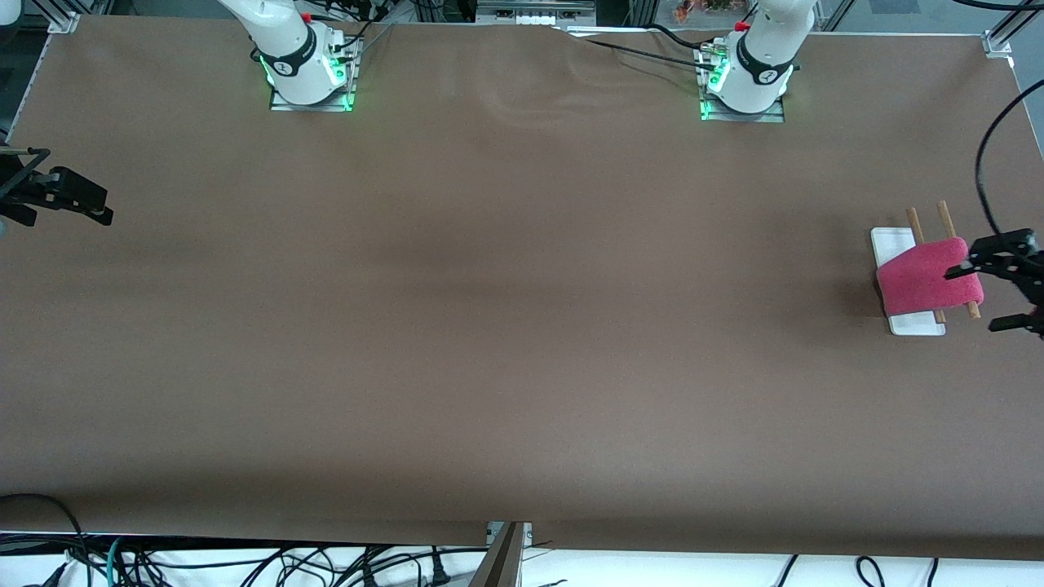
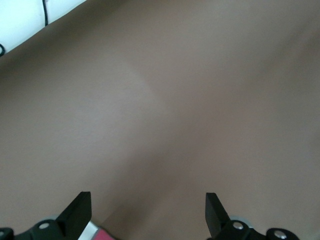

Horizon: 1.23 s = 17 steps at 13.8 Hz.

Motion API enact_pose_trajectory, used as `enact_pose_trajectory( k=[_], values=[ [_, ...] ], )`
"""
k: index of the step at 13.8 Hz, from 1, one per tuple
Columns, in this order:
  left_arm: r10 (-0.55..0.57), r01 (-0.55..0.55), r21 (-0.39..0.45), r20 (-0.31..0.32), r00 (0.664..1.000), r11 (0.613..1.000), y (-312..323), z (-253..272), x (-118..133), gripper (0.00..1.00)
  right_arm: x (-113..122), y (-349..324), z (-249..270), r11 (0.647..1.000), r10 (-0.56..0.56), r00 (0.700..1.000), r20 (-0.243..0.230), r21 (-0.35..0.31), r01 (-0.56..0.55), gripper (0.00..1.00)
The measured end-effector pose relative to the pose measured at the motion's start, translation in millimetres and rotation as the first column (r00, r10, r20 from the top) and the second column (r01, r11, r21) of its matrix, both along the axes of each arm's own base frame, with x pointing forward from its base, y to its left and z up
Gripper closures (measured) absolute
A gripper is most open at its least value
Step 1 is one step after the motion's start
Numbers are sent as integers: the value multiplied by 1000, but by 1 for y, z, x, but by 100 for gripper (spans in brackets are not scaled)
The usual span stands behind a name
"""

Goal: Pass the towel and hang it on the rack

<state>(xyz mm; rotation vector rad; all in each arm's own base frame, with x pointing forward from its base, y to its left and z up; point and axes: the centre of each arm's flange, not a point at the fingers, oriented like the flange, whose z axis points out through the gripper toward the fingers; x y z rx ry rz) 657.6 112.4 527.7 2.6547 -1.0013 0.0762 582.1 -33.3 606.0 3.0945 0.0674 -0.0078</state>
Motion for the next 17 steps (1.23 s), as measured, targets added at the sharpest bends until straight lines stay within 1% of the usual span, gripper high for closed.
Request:
enact_pose_trajectory(
  k=[1,2,3,5,7,9,10,12,14,17],
  values=[
    [15,-15,10,-13,1000,1000,-23,4,1,0,0,0,0,1000,0,1000,2,0,0,0],
    [33,-32,37,-29,999,999,-52,9,-2,0,1,1,-1,1000,2,1000,4,0,-2,0],
    [60,-56,84,-44,997,995,-81,15,-8,0,2,2,-2,1000,5,1000,4,0,-5,0],
    [150,-135,195,-63,987,971,-135,31,-31,0,7,5,-4,1000,12,1000,11,0,-12,0],
    [275,-247,281,-65,959,927,-163,43,-61,0,14,8,-3,1000,19,1000,20,-1,-19,0],
    [405,-364,322,-70,912,874,-162,47,-84,0,18,11,-4,1000,24,999,22,-2,-24,0],
    [451,-402,337,-77,889,851,-155,45,-91,0,19,11,-4,1000,25,999,22,-3,-24,0],
    [509,-452,353,-87,856,820,-133,39,-97,0,19,10,-4,1000,24,999,22,-4,-24,0],
    [544,-482,358,-92,834,799,-111,39,-100,0,19,10,-3,1000,24,999,24,-4,-24,0],
    [558,-498,357,-83,825,790,-108,47,-103,0,20,14,-3,1000,30,999,25,-4,-30,0]
  ],
)
